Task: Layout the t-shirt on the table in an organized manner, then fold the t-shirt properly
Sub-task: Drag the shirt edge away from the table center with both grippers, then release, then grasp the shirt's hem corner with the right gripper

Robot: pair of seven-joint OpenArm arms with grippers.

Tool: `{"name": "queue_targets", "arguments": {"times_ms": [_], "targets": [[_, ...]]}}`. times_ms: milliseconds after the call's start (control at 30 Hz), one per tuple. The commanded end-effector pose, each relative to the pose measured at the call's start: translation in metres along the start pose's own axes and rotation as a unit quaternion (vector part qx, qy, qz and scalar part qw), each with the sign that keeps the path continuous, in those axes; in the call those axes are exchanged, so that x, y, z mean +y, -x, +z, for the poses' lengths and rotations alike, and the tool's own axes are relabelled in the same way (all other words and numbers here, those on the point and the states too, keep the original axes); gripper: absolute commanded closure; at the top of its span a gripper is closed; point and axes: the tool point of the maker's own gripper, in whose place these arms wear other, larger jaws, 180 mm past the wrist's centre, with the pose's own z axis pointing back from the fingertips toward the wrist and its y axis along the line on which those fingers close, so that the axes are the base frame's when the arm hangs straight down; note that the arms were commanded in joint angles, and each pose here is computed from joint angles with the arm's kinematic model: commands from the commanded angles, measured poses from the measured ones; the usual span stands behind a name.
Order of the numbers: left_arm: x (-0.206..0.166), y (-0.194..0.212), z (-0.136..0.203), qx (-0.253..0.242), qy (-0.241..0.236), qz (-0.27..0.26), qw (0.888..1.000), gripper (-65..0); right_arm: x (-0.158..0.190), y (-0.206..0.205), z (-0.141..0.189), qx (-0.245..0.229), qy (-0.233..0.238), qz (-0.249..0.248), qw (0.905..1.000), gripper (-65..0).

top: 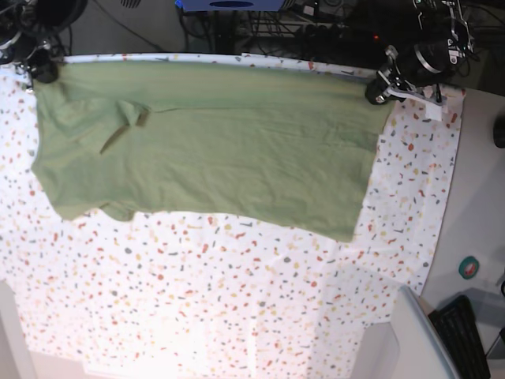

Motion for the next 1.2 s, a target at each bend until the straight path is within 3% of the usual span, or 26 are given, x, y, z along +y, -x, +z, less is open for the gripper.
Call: {"name": "queue_targets", "arguments": {"times_ms": [0, 67, 133, 267, 400, 533, 633, 767, 933, 1000, 1067, 1167], "targets": [[0.003, -0.018, 0.008, -0.028, -0.002, -0.005, 1.0, 0.0, 0.007, -0.015, 0.008, -0.024, -0.008, 0.014, 0.9996, -4.4], [0.01, -0.023, 0.013, -0.037, -0.009, 0.003, 0.999, -1.6, 0.01, -0.015, 0.013, -0.031, -0.011, 0.022, 0.9992, -18.0], [0.015, -0.028, 0.019, -0.048, -0.014, 0.007, 0.999, -12.3, 0.013, -0.016, 0.019, -0.037, -0.012, 0.032, 0.9987, -26.1], [0.019, -0.037, 0.024, -0.06, -0.019, 0.012, 0.998, -31.4, 0.017, -0.019, 0.021, -0.042, -0.015, 0.037, 0.9983, -26.9], [0.017, -0.036, 0.023, -0.057, -0.017, 0.009, 0.998, -42.0, 0.017, -0.019, 0.021, -0.042, -0.015, 0.037, 0.9983, -26.9], [0.021, -0.037, 0.026, -0.063, -0.02, 0.013, 0.998, -42.8, 0.024, -0.027, 0.025, -0.056, -0.018, 0.048, 0.9971, -26.9], [0.034, -0.054, 0.039, -0.093, -0.033, 0.028, 0.995, -42.8, 0.037, -0.04, 0.03, -0.078, -0.027, 0.064, 0.9945, -26.9], [0.041, -0.08, 0.062, -0.14, -0.044, 0.029, 0.989, -42.8, 0.056, -0.082, 0.038, -0.139, -0.034, 0.091, 0.9856, -26.9], [0.031, -0.112, 0.089, -0.187, -0.046, -0.005, 0.981, -42.8, 0.099, -0.123, 0.022, -0.161, -0.022, 0.157, 0.974, -28.1], [0.015, -0.119, 0.082, -0.179, -0.033, -0.031, 0.983, -42.5, 0.136, -0.125, 0.004, -0.142, -0.038, 0.243, 0.9589, -28.1], [0.003, -0.123, 0.069, -0.154, -0.033, -0.071, 0.985, -42.5, 0.168, -0.117, -0.013, -0.114, -0.049, 0.339, 0.9328, -28.1], [-0.008, -0.124, 0.044, -0.121, -0.058, -0.14, 0.981, -42.1, 0.202, -0.1, -0.041, -0.085, -0.044, 0.459, 0.8834, -28.1]]}}
